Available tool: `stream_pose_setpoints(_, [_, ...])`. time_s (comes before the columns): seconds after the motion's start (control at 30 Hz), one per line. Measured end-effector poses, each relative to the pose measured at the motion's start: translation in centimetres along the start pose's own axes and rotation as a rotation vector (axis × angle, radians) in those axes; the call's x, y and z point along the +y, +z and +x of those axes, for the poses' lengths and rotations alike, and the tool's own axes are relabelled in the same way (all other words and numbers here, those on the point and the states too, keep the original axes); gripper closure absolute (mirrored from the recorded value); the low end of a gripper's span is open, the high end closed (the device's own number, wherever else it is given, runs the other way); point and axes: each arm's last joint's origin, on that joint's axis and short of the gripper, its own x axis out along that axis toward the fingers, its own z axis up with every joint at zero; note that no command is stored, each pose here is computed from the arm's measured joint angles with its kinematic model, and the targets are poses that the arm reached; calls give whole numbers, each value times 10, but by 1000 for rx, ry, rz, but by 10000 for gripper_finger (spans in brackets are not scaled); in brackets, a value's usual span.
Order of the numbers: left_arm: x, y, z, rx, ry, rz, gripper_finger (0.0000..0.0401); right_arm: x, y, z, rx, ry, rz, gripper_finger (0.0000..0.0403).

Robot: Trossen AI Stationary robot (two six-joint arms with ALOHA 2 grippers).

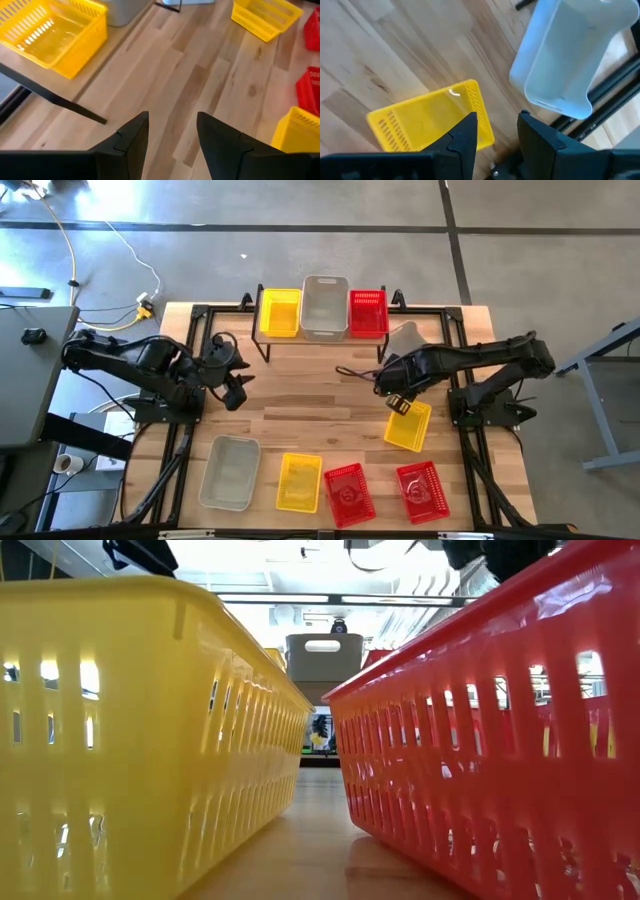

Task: Stack baskets on shelf by color
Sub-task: Stack the top gray bin on top of the gray bin on the shelf

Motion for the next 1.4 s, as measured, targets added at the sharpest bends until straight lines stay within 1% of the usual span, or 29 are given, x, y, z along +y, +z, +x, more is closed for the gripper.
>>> stream_pose_setpoints(0.1, [-3, -5, 1, 10, -11, 23, 245, -8, -12, 11, 23, -21, 19, 277])
stream_pose_setpoints(0.17, [-4, -6, 2, 12, -12, 24, 245, -14, -21, 18, 21, -11, 38, 277])
stream_pose_setpoints(0.27, [-5, -6, 2, 2, -4, 8, 245, -25, -35, 25, 13, 36, 62, 277])
stream_pose_setpoints(0.47, [-4, -4, 2, -28, 20, -3, 245, -45, -52, 33, -23, 117, 129, 277])
stream_pose_setpoints(0.57, [-4, -4, 2, -28, 21, -2, 245, -52, -56, 37, -40, 159, 114, 277])
stream_pose_setpoints(0.67, [-4, -4, 2, -28, 21, -4, 245, -58, -58, 42, -43, 173, 79, 277])
stream_pose_setpoints(0.83, [-4, -4, 2, -28, 20, -27, 245, -64, -57, 50, -25, 187, -20, 277])
stream_pose_setpoints(0.97, [-4, -4, 2, -28, 20, -31, 245, -67, -54, 52, -35, 178, -154, 277])
stream_pose_setpoints(1.1, [-4, -4, 2, -29, 20, -70, 245, -71, -52, 54, -48, 166, -286, 276])
stream_pose_setpoints(1.17, [-4, -4, 2, -28, 20, -87, 245, -73, -50, 54, -54, 155, -333, 273])
stream_pose_setpoints(1.4, [-4, -4, 2, -28, 20, -108, 245, -78, -44, 55, -99, 149, -438, 256])
